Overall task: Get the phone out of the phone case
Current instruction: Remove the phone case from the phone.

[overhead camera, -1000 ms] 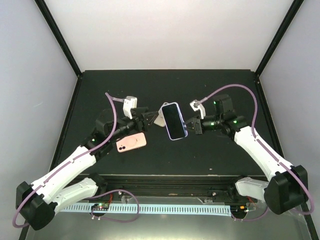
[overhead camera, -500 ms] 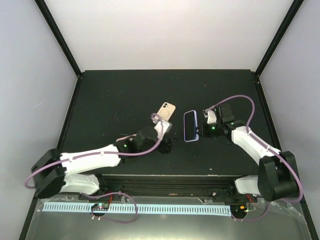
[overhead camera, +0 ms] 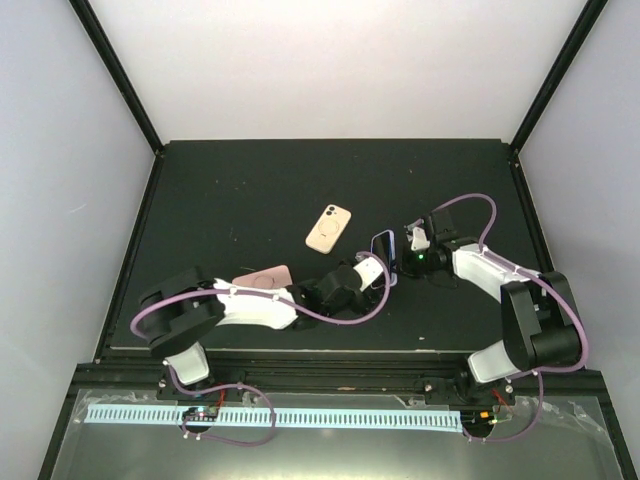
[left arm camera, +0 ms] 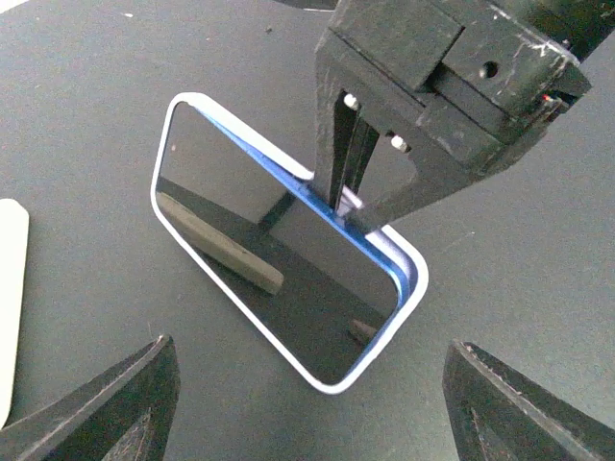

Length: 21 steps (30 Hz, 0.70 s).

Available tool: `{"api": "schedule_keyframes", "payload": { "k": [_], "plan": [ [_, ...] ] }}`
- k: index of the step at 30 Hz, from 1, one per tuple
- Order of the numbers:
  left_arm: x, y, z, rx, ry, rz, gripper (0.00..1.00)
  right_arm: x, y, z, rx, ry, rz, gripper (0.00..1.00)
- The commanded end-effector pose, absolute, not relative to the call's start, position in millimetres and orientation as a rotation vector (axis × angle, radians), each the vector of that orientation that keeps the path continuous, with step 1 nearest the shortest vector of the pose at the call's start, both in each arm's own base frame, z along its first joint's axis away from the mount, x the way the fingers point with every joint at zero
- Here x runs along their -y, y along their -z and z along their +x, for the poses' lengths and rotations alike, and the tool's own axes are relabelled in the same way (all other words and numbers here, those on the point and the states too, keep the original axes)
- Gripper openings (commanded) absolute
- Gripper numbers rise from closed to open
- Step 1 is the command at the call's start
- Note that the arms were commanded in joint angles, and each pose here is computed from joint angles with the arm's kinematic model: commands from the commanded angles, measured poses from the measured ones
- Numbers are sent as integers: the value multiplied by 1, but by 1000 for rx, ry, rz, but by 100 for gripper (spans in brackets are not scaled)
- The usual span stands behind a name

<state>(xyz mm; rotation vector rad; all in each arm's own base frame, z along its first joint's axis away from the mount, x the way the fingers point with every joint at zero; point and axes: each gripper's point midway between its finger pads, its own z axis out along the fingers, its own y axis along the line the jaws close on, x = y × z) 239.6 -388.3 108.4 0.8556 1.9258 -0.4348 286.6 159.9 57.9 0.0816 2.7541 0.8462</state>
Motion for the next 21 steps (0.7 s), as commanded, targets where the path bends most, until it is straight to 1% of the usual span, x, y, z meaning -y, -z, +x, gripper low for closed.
{"api": "schedule_keyframes", "payload": {
  "k": [1, 8, 21],
  "plan": [
    [418, -128, 255, -1805, 440, 819, 76, -166, -73, 305, -2686, -880, 81, 1],
    [430, -107, 260, -1819, 403, 850, 75, -165, -71, 306, -2688, -876, 86, 1],
    [420, -85, 282, -1828, 109, 837, 67, -170, -69, 303, -2702, -925, 81, 1]
  ]
}}
